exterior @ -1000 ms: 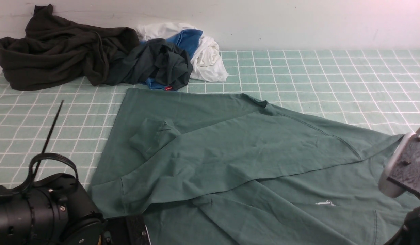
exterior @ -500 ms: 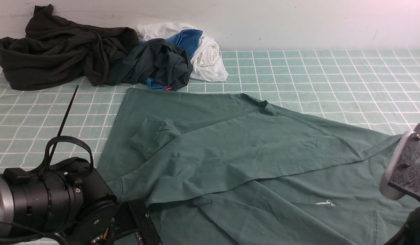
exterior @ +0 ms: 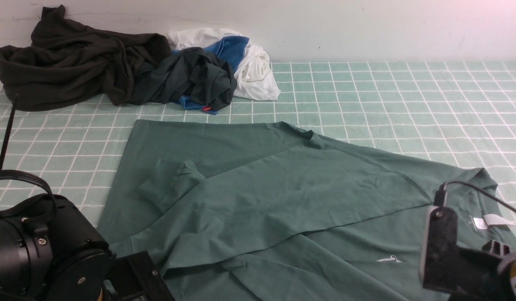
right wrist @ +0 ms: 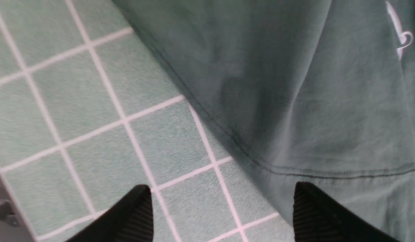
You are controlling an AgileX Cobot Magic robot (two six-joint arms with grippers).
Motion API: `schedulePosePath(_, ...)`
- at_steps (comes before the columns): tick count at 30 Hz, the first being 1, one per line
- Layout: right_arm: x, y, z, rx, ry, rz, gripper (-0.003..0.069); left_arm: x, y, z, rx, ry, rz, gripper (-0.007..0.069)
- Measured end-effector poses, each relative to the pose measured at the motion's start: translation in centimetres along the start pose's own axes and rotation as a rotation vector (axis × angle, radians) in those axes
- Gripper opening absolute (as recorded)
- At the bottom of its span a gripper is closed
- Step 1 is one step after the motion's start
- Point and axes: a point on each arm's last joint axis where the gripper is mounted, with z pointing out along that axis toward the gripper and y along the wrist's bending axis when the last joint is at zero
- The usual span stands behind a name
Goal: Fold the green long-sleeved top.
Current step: Use both arms simultaneously to clamp the lower edge of the clothing fabric, then use both arms to drag the lower edge of the fabric forward and fold it over the upper edge
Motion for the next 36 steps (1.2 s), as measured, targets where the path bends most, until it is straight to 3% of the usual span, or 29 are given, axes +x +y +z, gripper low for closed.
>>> schedulePosePath(7, -0.7, -1.1, 5.1, 0.003, 0.067, -0.073, 0.0538, -0.1, 0.0, 0.0, -0.001, -0.020, -0.002, 0.0006)
schedulePosePath(12, -0.9, -1.3, 6.5, -0.012, 0.100, -0.033, 0.0452, -0.2, 0.0, 0.0, 0.000, -0.020, -0.002, 0.0006)
schedulePosePath(18, -0.8, -1.5, 5.7, 0.041, 0.082, -0.024, 0.0279, -0.1, 0.0, 0.0, -0.001, -0.022, -0.002, 0.0006)
schedulePosePath(19, -0.8, -1.6, 5.5, 0.050, 0.078, -0.028, 0.0223, -0.1, 0.0, 0.0, -0.001, -0.022, -0.002, 0.0006)
schedulePosePath(20, -0.8, -1.6, 5.5, 0.051, 0.078, -0.029, 0.0223, -0.1, 0.0, 0.0, -0.001, -0.022, -0.002, 0.0006)
schedulePosePath(22, -0.7, -1.6, 5.2, 0.061, 0.078, -0.037, 0.0106, -0.1, 0.0, 0.0, 0.001, -0.024, -0.003, 0.0006)
schedulePosePath(25, -0.5, -1.6, 4.5, 0.068, 0.098, -0.049, 0.0022, -0.1, 0.0, -0.1, 0.001, -0.024, -0.004, 0.0006)
schedulePosePath(29, -0.6, -2.4, 1.4, 0.106, 0.145, -0.064, 0.0008, -0.1, 0.0, -0.7, 0.012, -0.018, -0.016, 0.0006)
schedulePosePath(36, -0.3, -5.5, -7.1, 0.213, 0.104, 0.037, 0.0008, -1.1, 1.7, -8.2, -0.035, -0.188, -0.056, 0.0006)
